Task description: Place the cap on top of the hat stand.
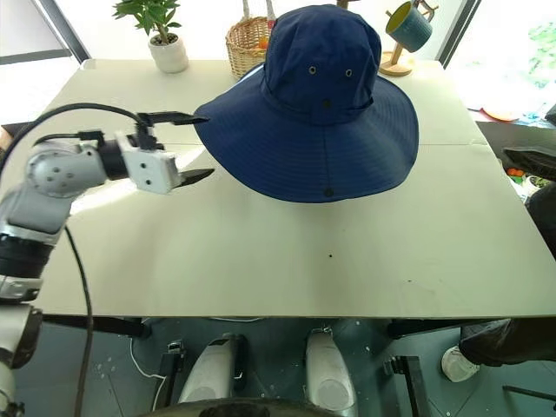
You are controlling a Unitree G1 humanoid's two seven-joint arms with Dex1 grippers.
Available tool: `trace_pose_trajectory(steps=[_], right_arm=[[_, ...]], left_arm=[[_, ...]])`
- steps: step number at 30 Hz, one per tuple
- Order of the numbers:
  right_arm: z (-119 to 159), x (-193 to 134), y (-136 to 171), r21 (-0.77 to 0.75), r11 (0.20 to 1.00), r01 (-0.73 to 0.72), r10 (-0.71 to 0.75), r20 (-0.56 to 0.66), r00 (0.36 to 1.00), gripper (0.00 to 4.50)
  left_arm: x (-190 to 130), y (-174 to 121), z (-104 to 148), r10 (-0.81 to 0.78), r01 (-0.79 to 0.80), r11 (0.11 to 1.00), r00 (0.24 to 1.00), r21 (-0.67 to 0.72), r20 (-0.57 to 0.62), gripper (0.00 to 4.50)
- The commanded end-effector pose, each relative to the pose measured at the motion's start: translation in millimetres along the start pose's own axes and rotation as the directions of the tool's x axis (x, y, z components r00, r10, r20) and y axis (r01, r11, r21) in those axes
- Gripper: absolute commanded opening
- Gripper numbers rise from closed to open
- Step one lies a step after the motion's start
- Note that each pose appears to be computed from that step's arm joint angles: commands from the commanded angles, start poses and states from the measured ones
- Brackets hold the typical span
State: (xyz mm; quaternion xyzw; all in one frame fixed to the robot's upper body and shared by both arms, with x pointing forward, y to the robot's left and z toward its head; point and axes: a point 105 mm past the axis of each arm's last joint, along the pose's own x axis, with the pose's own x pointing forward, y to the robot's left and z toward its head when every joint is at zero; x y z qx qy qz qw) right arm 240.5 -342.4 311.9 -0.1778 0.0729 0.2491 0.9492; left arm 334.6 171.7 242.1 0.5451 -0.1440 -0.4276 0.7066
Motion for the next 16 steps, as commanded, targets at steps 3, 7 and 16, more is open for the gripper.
trace_pose_trajectory(steps=[3, 7, 16], right_arm=[[8.8, -9.4, -10.9, -0.017, 1.000, 0.000, 0.000, 0.001, 1.000, 4.50], [12.8, -5.2, -8.3, -0.044, 0.998, -0.055, 0.054, -0.005, 0.999, 4.50], [25.8, 13.2, -9.9, -0.060, 0.992, -0.111, 0.112, 0.027, 0.993, 4.50]], left_arm=[[-62.1, 29.7, -13.9, -0.038, 0.023, 0.903, 0.999, -0.429, -0.025, 4.48], [-84.3, 69.4, -9.5, 0.092, -0.044, 0.751, 0.995, -0.659, 0.039, 4.48], [-103.3, 102.4, 7.0, 0.148, 0.004, 0.669, 0.979, -0.743, 0.139, 4.48]])
